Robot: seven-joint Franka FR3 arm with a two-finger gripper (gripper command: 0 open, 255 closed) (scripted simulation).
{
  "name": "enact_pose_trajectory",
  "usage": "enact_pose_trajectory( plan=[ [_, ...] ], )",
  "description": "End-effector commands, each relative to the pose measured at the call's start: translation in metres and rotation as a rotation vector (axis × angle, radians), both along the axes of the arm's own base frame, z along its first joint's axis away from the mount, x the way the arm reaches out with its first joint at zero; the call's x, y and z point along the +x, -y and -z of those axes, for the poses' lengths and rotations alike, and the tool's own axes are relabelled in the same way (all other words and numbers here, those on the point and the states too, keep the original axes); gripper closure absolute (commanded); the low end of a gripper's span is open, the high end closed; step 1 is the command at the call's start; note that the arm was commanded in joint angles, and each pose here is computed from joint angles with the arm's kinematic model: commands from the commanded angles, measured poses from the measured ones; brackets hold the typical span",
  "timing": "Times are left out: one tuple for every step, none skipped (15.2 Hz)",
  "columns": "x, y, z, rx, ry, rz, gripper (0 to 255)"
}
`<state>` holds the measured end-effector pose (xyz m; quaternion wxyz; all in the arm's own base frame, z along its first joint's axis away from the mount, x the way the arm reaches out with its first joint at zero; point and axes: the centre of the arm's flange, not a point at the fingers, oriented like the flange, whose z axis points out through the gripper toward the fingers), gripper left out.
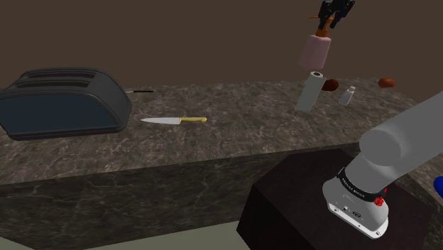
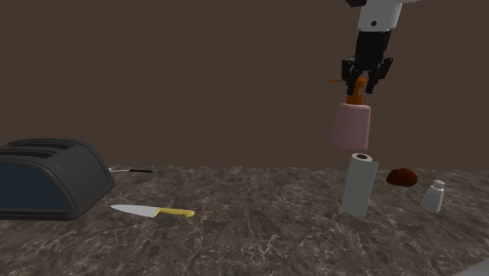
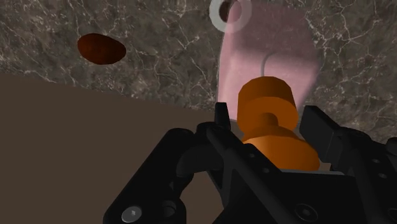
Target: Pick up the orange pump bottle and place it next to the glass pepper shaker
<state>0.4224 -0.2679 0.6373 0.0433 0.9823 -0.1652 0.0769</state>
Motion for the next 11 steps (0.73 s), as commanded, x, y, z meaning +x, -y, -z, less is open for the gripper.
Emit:
enact_pose_trajectory(
  plan=[
    [-0.012, 0.028, 0.004, 0.0, 0.0, -0.001, 255],
    [-0.017, 0.04, 0.006, 0.0, 0.0, -0.001, 255],
    [-0.023, 0.052, 0.007, 0.0, 0.0, -0.001, 255],
    [-0.028, 0.064, 0.009, 0.0, 0.0, -0.001, 255],
    [-0.033, 0.076, 0.011, 0.0, 0.0, -0.001, 255],
    [-0.038, 0.088, 0.012, 0.0, 0.0, -0.001, 255],
    [-0.044, 0.1, 0.014, 0.0, 0.0, -0.001, 255],
    [-0.049, 0.112, 0.016, 0.0, 0.0, -0.001, 255],
    [-0.054, 0.124, 0.018, 0.0, 0.0, -0.001, 255],
    [-0.06, 0.136, 0.019, 0.0, 0.0, -0.001, 255],
    [-0.065, 0.148, 0.021, 0.0, 0.0, -0.001, 255]
  ],
)
